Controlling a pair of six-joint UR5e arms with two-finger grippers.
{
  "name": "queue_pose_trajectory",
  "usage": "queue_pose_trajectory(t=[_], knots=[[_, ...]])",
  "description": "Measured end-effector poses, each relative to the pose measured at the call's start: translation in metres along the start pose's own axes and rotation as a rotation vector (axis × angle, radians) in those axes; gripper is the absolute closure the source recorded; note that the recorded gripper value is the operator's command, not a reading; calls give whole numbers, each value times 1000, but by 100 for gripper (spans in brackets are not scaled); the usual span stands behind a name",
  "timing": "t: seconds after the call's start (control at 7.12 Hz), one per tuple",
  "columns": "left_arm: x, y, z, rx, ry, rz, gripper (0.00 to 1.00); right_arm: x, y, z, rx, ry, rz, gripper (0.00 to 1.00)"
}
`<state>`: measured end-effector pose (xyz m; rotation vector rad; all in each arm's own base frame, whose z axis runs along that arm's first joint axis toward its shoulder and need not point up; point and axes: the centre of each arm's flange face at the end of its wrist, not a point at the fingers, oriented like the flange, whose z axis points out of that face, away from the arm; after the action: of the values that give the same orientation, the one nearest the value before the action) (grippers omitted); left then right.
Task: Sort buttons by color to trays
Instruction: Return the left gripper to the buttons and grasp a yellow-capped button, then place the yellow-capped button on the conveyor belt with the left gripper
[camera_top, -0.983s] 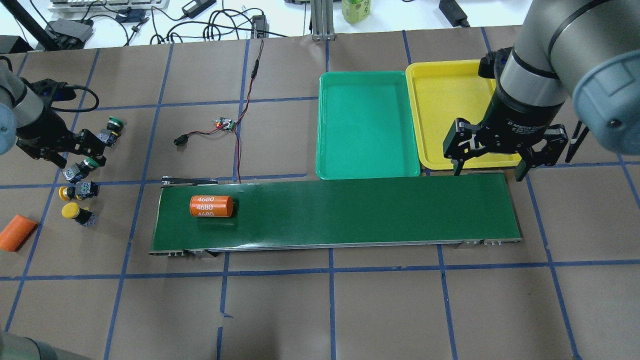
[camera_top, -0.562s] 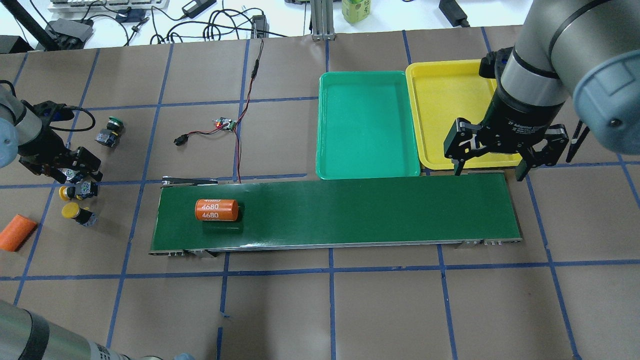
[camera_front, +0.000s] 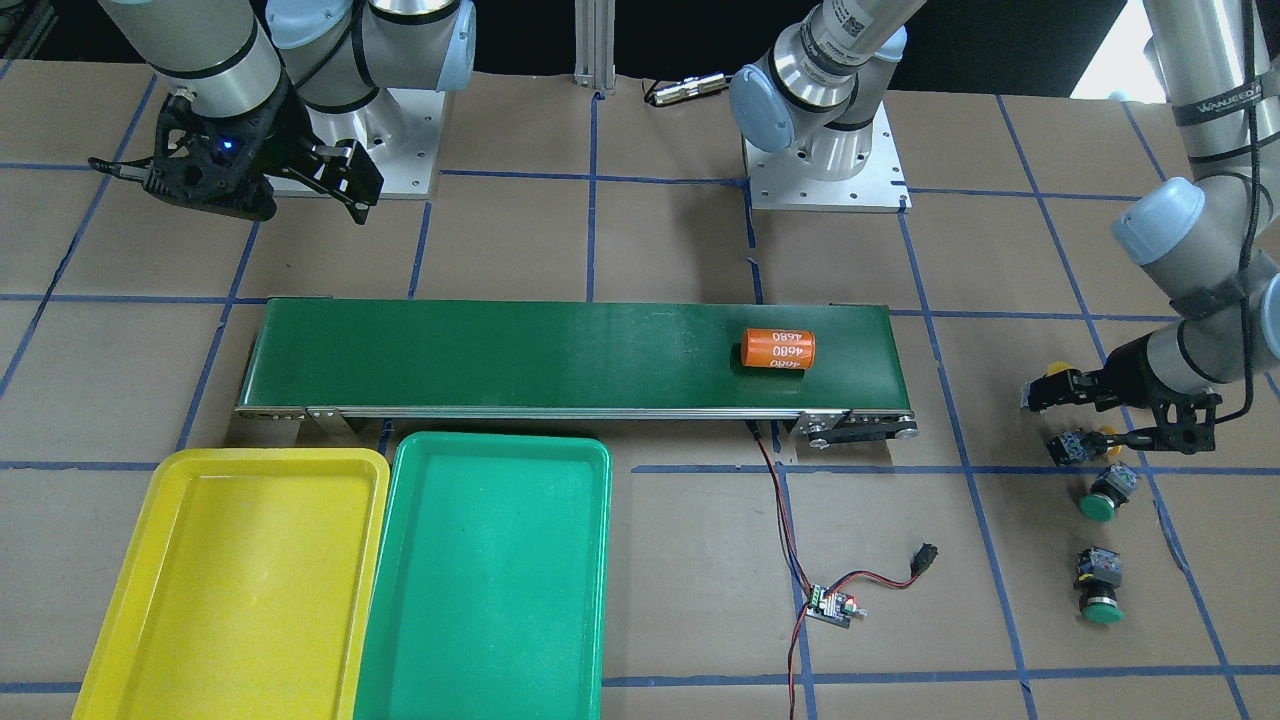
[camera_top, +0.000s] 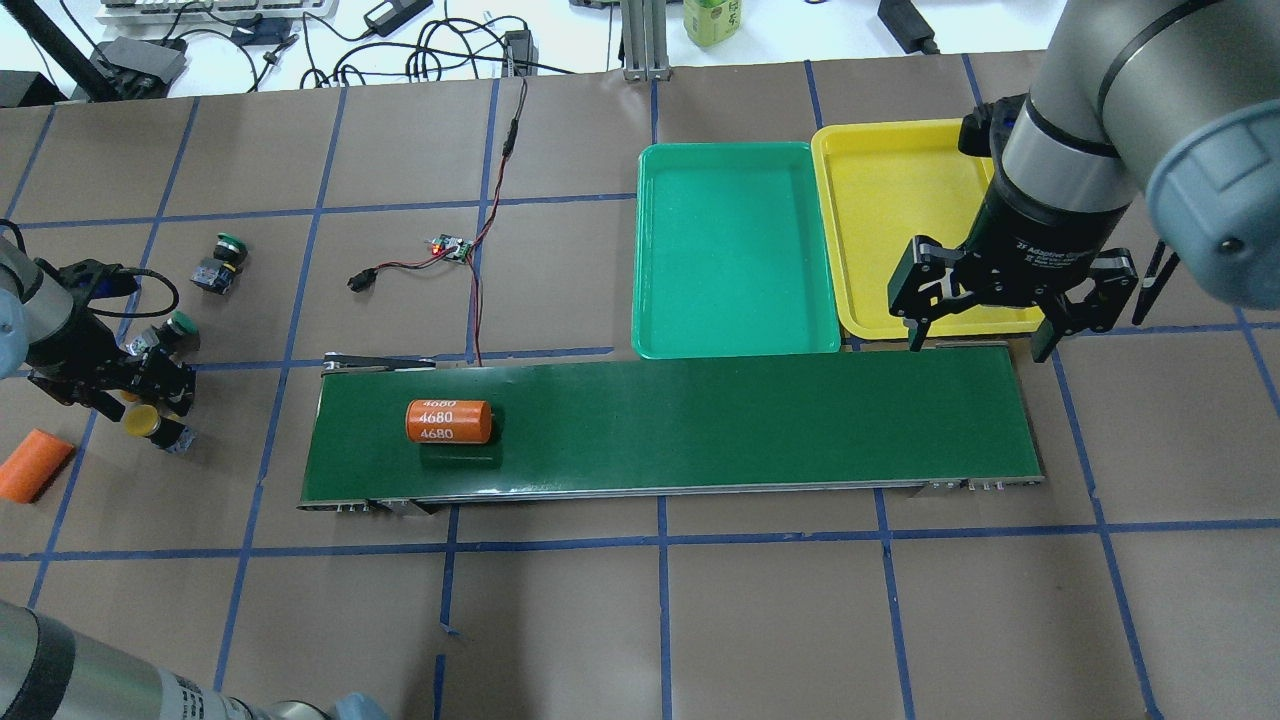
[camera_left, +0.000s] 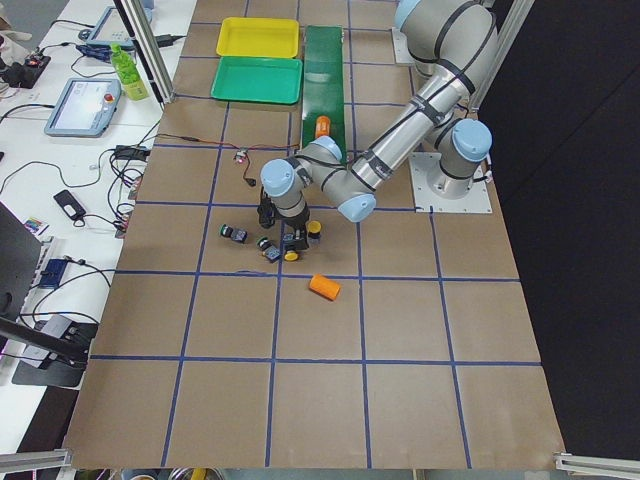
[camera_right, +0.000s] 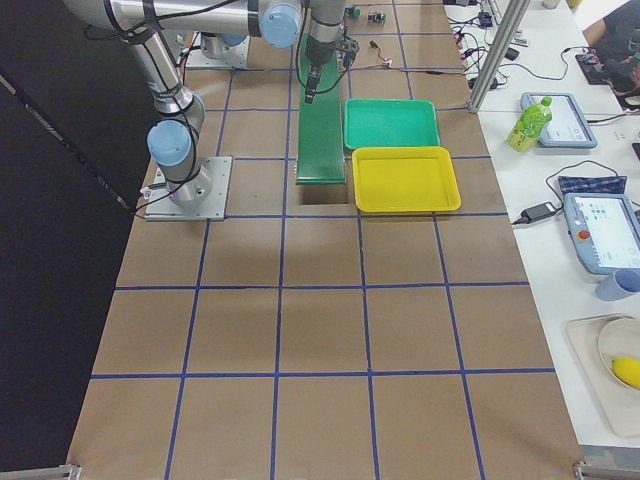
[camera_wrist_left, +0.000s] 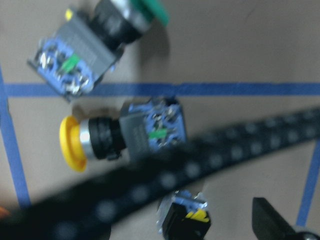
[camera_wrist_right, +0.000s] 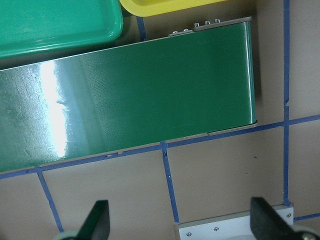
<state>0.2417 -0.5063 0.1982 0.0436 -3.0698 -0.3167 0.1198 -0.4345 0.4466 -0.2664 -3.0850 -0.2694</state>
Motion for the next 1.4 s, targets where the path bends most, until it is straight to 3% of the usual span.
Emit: queue_pose_trajectory(t=[0.14,0.56,0.98,1.4], knots=[[0,3,2,-4,3,0,55,0,0,0,0,0,0,0],[5,8,3,-11,7,40,83,0,0,1,-1,0,0,0],[29,21,-38,-7,5,71,85,0,0,1,-1,0,-1,0],[152,23,-95,54,-56,78,85,0,1,-3,10,-2,4,0]])
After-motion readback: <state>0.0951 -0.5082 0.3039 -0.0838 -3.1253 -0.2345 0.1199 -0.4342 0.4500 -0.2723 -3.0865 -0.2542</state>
